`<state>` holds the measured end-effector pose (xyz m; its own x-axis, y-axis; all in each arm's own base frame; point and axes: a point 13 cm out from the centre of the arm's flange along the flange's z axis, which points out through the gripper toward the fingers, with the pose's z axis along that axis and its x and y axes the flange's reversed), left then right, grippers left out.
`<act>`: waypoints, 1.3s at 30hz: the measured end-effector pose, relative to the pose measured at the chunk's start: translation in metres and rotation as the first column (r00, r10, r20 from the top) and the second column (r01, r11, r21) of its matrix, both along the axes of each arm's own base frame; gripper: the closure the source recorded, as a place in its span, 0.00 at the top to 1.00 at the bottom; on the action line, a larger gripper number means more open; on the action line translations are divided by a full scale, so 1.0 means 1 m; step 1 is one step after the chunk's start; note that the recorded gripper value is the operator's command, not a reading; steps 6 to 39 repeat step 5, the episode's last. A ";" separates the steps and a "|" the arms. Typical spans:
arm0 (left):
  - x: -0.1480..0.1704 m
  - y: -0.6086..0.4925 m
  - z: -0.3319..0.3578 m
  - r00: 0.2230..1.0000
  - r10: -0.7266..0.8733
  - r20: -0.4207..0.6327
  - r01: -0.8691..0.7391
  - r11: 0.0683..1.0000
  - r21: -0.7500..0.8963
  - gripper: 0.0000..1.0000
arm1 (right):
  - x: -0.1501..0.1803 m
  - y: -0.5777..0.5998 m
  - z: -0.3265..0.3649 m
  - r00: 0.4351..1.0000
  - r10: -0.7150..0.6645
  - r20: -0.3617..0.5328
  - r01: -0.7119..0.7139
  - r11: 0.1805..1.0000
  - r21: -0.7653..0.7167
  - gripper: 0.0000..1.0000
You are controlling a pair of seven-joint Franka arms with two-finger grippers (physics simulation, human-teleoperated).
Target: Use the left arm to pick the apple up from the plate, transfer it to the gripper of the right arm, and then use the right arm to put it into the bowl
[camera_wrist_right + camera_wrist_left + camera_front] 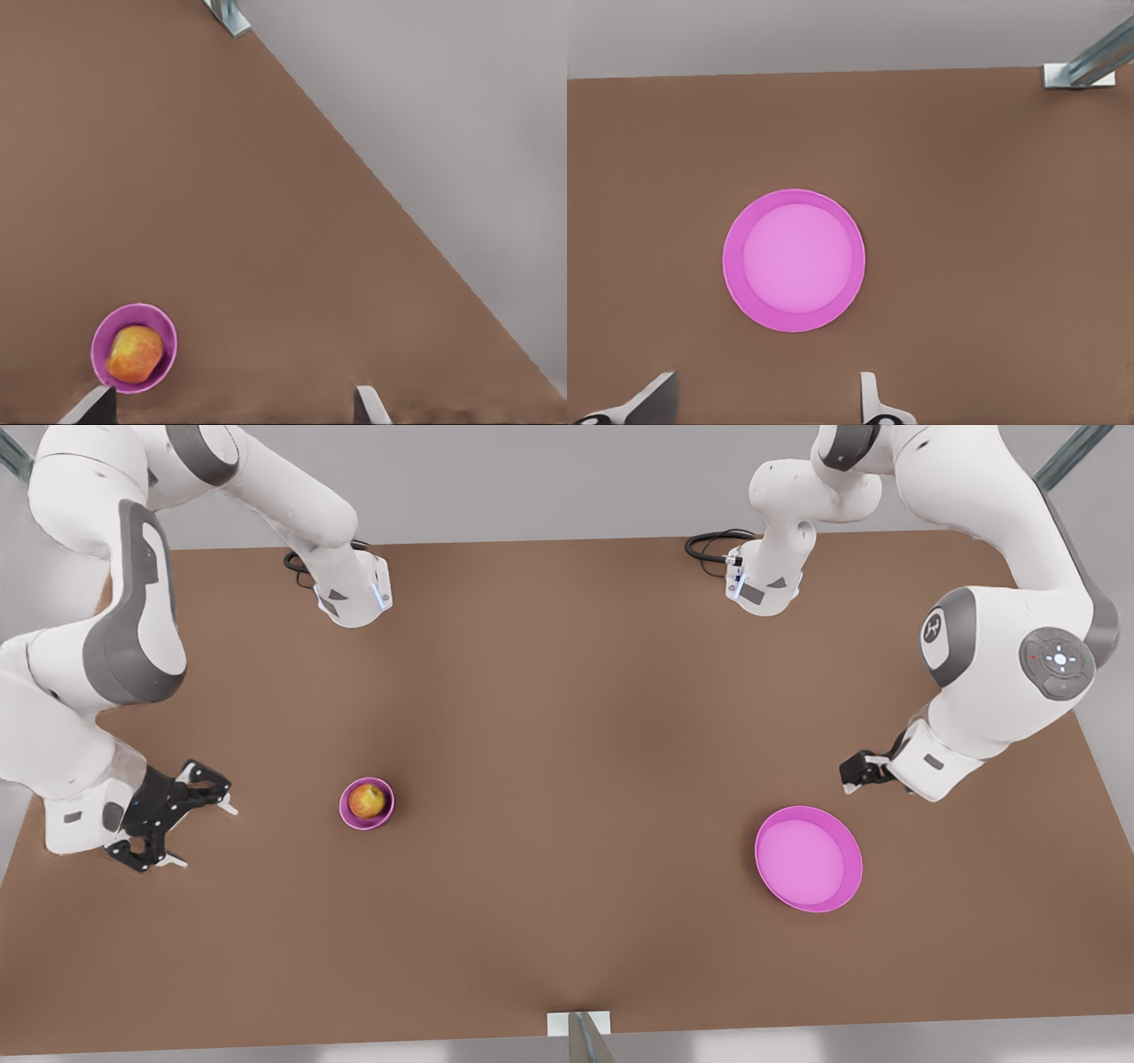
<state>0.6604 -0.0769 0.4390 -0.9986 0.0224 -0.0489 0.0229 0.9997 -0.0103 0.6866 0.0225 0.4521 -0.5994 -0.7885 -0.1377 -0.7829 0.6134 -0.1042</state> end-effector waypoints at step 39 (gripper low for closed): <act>0.000 -0.001 -0.001 0.999 0.049 -0.003 -0.049 0.999 -0.002 1.00 | -0.068 0.003 0.033 0.976 -0.216 -0.036 0.212 0.974 -0.084 1.00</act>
